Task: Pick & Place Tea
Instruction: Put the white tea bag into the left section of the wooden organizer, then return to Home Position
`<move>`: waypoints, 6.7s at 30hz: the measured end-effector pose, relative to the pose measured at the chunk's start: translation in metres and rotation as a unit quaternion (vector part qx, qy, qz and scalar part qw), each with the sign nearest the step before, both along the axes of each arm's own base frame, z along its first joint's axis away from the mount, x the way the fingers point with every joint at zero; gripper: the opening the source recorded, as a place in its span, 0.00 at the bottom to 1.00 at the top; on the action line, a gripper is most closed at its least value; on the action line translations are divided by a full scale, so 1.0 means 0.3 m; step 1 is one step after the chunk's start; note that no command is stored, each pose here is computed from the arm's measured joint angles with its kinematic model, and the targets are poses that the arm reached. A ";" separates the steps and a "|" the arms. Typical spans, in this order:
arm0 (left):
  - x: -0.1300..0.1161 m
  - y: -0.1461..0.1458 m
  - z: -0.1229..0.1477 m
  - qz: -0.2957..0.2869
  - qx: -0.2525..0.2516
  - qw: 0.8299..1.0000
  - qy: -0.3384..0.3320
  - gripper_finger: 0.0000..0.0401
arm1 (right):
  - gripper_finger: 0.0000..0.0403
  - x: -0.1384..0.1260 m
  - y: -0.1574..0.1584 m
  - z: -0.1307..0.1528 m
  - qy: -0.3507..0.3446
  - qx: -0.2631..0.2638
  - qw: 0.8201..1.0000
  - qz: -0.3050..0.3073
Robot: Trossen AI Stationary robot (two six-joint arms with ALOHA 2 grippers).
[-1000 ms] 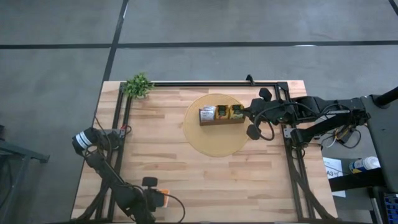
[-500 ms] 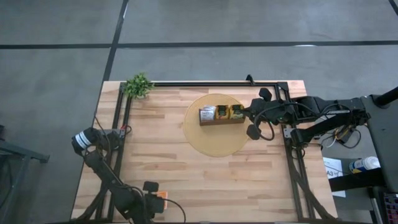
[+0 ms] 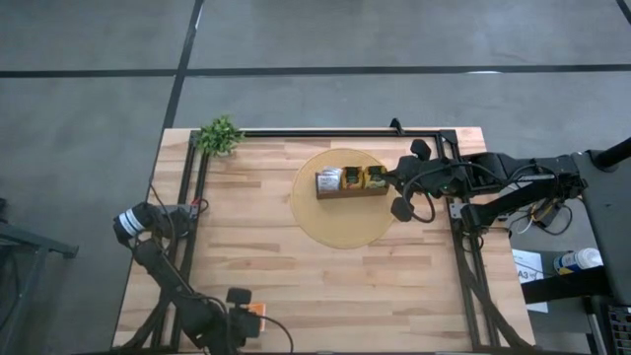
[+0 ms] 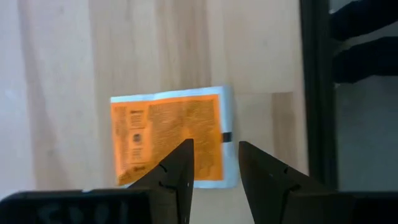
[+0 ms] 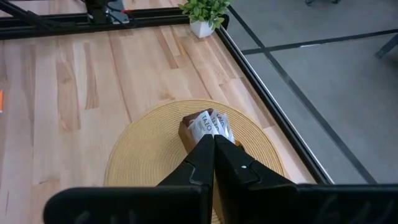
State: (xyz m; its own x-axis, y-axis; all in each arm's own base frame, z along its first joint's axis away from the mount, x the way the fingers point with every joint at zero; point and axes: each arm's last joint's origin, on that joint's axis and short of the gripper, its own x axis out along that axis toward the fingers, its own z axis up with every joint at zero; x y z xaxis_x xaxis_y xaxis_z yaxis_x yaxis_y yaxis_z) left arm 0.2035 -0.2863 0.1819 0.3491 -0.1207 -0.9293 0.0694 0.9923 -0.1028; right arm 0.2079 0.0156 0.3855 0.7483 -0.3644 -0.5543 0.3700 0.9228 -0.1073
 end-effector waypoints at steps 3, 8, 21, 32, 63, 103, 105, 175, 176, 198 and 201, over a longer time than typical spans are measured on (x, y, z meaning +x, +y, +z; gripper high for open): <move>0.000 -0.013 0.003 0.001 -0.020 1.000 -0.004 0.30 | 0.02 0.000 0.000 0.000 0.000 0.000 1.000 0.000; -0.002 -0.031 0.000 0.001 -0.037 0.999 -0.009 0.30 | 0.02 0.000 -0.001 0.000 0.000 -0.002 1.000 -0.003; -0.013 -0.022 -0.060 0.020 -0.006 0.999 0.047 0.30 | 0.02 0.000 -0.002 0.000 -0.001 -0.005 1.000 -0.007; -0.009 -0.028 -0.026 0.020 -0.003 0.999 0.047 0.30 | 0.02 0.000 -0.002 0.001 -0.002 -0.003 1.000 -0.008; -0.030 0.029 -0.103 -0.035 0.041 0.997 0.063 0.01 | 0.02 0.000 -0.001 0.001 -0.003 -0.002 1.000 -0.008; 0.249 1.189 0.547 0.152 -0.222 0.920 -0.285 0.00 | 0.02 0.000 0.000 0.000 -0.006 0.010 1.000 -0.012; 0.271 1.218 0.526 0.151 -0.240 0.919 -0.273 0.00 | 0.02 -0.001 0.000 -0.001 -0.005 0.011 1.000 -0.012; 0.570 1.584 0.162 0.118 -0.213 0.967 -0.079 0.00 | 0.02 -0.216 -0.036 0.038 0.013 -0.002 0.999 -0.045; 0.570 1.585 0.162 0.119 -0.211 0.967 -0.079 0.00 | 0.02 -0.216 -0.036 0.038 0.012 -0.002 0.999 -0.045; 0.580 1.599 0.166 0.131 -0.149 0.976 -0.089 0.22 | 0.02 -0.216 -0.036 0.038 0.013 -0.002 0.999 -0.046; 0.581 1.599 0.167 0.131 -0.148 0.976 -0.090 0.26 | 0.02 -0.216 -0.036 0.038 0.013 -0.002 0.999 -0.046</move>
State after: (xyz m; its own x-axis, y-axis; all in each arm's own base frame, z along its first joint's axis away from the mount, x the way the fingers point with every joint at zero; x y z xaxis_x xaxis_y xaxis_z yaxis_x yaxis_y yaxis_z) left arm 0.3778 0.1934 0.2319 0.5588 -0.2593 -0.7877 -0.1390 0.9072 -0.3972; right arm 0.1431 0.0047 0.3968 0.6975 -0.4324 -0.5715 0.4497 0.8850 -0.1207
